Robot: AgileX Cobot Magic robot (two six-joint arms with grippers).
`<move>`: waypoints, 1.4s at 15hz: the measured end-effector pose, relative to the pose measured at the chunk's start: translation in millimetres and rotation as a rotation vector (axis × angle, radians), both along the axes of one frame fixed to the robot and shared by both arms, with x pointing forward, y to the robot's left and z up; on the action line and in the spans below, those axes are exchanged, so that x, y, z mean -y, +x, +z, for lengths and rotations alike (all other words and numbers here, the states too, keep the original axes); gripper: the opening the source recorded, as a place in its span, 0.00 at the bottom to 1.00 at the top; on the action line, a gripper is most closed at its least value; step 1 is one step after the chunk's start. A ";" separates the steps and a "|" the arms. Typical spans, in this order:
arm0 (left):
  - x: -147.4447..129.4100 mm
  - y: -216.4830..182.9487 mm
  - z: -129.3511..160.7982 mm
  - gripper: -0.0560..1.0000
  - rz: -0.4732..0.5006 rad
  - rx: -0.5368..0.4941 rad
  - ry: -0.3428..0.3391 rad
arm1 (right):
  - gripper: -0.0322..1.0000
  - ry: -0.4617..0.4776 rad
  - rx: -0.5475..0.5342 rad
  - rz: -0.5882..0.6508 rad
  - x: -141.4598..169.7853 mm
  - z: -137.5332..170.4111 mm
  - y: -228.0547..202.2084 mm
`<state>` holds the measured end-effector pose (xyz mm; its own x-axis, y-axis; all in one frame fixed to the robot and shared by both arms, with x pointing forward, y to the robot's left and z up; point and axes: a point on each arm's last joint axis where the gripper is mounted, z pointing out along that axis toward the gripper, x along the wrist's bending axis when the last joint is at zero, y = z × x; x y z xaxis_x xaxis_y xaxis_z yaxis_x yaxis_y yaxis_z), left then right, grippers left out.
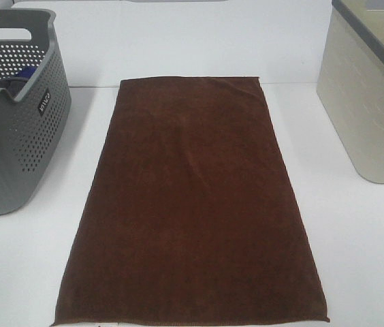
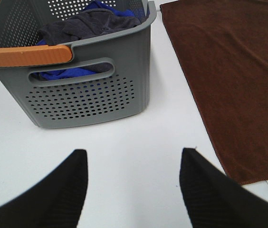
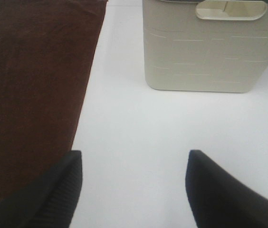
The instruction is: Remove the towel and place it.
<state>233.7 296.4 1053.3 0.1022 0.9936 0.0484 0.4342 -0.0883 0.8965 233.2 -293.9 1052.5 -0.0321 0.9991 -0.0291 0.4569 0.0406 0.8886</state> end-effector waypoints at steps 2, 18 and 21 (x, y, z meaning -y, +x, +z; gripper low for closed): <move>0.0 0.0 0.0 0.58 0.000 0.000 0.000 | 0.62 0.000 0.004 -0.016 -0.1 0.0 -0.5; -0.2 -0.1 0.0 0.58 -0.034 0.000 0.000 | 0.62 0.009 0.004 0.055 -0.6 0.0 -1.0; -0.2 -0.1 0.0 0.58 -0.034 0.000 0.000 | 0.62 0.009 0.004 0.055 -0.6 0.0 -1.0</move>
